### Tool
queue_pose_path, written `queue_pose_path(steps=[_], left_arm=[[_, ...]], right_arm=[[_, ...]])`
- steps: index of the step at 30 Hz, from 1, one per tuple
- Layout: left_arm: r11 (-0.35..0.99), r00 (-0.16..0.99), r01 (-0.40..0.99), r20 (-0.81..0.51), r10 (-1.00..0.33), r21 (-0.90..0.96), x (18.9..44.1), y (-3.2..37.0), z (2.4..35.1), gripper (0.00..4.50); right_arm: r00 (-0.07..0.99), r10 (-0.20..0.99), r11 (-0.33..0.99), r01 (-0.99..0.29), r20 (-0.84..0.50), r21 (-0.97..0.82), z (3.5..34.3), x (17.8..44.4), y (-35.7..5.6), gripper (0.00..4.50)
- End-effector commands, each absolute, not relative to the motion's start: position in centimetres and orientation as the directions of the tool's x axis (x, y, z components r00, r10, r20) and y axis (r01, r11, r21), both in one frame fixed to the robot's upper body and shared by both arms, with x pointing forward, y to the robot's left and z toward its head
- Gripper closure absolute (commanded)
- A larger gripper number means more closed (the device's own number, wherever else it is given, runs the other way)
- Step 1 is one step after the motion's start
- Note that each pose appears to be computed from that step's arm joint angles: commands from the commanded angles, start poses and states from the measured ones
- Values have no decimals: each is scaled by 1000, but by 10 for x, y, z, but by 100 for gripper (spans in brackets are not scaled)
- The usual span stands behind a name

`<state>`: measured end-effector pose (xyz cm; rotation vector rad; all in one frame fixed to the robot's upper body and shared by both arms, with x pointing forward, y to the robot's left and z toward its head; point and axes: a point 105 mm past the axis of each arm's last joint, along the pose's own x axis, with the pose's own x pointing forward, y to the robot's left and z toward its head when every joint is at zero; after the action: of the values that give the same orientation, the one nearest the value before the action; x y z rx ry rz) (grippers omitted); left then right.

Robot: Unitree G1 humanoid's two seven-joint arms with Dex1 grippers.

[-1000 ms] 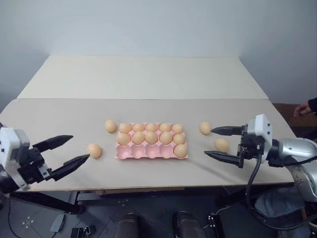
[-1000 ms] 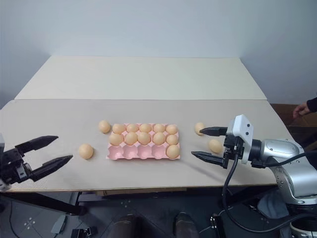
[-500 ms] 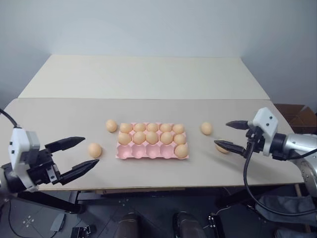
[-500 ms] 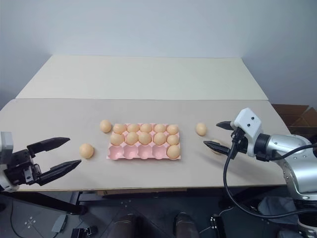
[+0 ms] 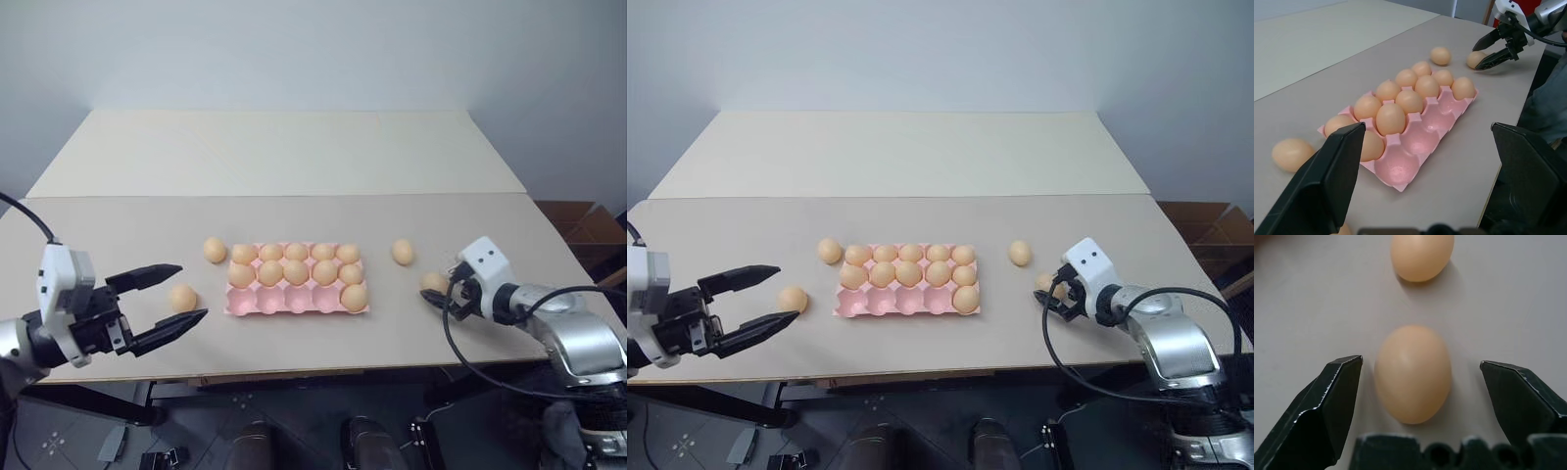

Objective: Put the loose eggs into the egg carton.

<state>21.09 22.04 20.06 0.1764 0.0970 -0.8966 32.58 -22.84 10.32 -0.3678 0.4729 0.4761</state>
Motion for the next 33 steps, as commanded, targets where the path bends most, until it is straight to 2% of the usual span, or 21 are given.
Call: queue_pose_path(steps=[1,5,7,10,12,17,24,27,32,33], left_arm=[[603,623,782,-150,-768,157,208,219,207,0],[605,624,781,-153,-766,159,208,219,206,0],[605,626,780,-154,-765,161,209,219,206,0],[604,626,779,-154,-765,165,209,219,207,0],[602,624,781,-155,-766,167,210,219,207,0],[595,618,785,-154,-771,171,213,218,208,0],[598,621,782,-156,-768,175,212,218,208,0],[602,626,779,-156,-764,178,211,219,208,0],[613,638,769,-159,-753,184,209,222,210,0],[620,645,763,-162,-747,183,208,224,209,0]], right_arm=[[803,355,837,-501,-479,-220,114,332,-228,88],[799,390,831,-520,-459,-199,123,332,-220,229],[805,403,815,-532,-436,-230,132,331,-213,271],[791,485,772,-588,-373,-243,153,327,-187,271],[742,581,709,-663,-336,-239,164,318,-157,271],[592,751,563,-806,-293,-185,165,296,-86,271],[535,774,517,-843,-338,-150,144,293,-46,271],[543,761,529,-836,-354,-145,146,297,-45,183],[541,770,519,-839,-339,-161,163,291,-62,4],[537,775,513,-843,-334,-164,168,287,-69,1]])
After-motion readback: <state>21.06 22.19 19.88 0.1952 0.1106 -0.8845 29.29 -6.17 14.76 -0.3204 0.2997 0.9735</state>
